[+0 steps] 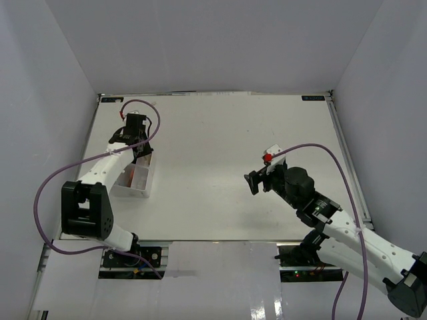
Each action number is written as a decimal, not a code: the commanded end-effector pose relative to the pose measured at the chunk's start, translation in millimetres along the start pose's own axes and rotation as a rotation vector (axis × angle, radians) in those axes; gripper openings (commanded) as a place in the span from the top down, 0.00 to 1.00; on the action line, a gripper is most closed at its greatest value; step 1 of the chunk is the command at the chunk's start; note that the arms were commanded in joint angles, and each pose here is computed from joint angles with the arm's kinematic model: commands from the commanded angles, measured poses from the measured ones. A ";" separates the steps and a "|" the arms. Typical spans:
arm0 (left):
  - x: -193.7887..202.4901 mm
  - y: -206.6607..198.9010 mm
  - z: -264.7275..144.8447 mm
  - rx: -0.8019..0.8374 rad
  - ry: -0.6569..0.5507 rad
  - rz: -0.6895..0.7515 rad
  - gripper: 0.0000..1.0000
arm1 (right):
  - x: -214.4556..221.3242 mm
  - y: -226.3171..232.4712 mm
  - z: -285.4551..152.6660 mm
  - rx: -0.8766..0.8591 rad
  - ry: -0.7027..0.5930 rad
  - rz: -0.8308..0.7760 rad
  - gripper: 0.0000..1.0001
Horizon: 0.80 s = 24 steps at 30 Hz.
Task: Sort the stationery into containers
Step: Place the stationery in the storage box, then reset both arms
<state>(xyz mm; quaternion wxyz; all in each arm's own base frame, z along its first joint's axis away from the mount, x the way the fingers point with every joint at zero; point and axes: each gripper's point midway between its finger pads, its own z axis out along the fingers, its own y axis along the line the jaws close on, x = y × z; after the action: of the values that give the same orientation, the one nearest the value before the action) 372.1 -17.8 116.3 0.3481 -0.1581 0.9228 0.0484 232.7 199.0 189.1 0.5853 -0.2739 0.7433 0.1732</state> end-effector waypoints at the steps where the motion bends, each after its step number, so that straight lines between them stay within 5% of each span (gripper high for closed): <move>1: -19.2 -4.7 -12.8 0.039 -0.067 -0.028 0.63 | -14.3 -7.1 -8.3 0.033 -0.063 0.019 0.10; 12: -40.3 -9.6 -59.6 0.124 -0.125 -0.058 0.35 | -27.2 -19.8 -33.0 0.085 -0.080 0.034 0.10; 24: -57.5 25.4 -231.3 0.296 -0.374 -0.182 0.02 | -63.6 -60.6 -98.3 0.264 -0.173 0.069 0.10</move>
<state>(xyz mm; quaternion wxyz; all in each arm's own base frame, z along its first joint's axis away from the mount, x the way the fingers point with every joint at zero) 302.2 -29.9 295.5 0.5096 -0.1655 0.8413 -0.0713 208.3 131.5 258.1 0.6520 -0.1886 0.7212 0.1384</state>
